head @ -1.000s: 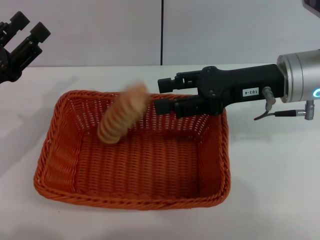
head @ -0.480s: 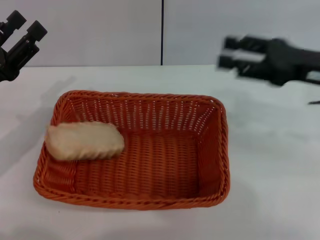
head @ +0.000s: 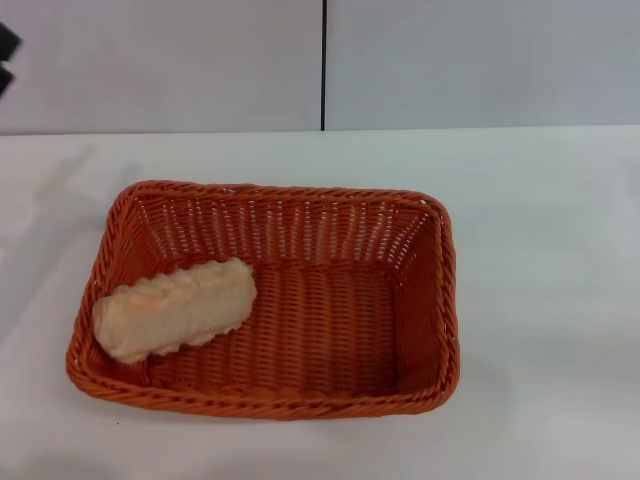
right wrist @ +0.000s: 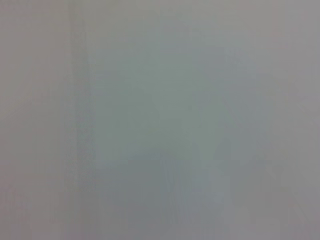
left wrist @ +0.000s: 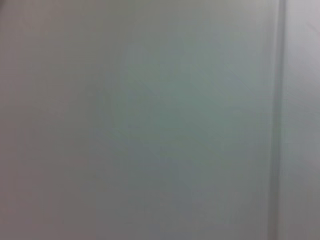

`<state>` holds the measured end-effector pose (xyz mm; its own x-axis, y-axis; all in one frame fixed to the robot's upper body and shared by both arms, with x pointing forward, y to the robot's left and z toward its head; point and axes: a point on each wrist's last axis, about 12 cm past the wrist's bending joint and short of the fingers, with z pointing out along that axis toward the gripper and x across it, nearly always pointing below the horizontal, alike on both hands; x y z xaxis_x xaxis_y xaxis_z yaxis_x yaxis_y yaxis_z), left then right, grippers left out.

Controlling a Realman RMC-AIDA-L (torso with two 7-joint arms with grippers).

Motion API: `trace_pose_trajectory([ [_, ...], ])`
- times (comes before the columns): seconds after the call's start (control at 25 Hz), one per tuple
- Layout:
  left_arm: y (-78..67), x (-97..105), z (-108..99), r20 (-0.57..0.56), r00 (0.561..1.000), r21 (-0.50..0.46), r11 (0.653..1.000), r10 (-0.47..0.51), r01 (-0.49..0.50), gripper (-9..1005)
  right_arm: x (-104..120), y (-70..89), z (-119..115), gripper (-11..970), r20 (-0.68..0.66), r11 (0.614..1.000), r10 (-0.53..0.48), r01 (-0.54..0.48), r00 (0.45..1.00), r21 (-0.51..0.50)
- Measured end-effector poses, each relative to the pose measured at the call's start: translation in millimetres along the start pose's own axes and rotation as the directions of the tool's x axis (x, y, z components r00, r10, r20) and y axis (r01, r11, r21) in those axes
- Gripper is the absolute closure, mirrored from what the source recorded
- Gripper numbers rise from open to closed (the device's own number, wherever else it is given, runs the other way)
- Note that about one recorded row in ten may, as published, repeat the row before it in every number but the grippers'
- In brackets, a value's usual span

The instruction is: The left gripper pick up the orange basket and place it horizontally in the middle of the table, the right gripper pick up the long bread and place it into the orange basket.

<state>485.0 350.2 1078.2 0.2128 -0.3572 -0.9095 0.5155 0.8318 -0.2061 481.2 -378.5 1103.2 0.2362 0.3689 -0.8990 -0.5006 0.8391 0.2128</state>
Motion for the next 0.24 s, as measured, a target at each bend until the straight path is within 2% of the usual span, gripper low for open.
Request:
trace_pose_trajectory([
  [0.12,2.3,2.8,-11.1,0.074,0.996,-0.135,0.990,0.040,-0.030,283,0.5,-7.3,-21.4,256,0.080,0.988,-0.048,0.036,0.996,0.153],
  [0.24,3.2,5.6,-21.7,0.131,0.986,-0.274,0.959,0.106,-0.067,283,1.9,-11.1,-35.0,257,0.126,0.965,-0.078,0.043,0.989,0.259],
])
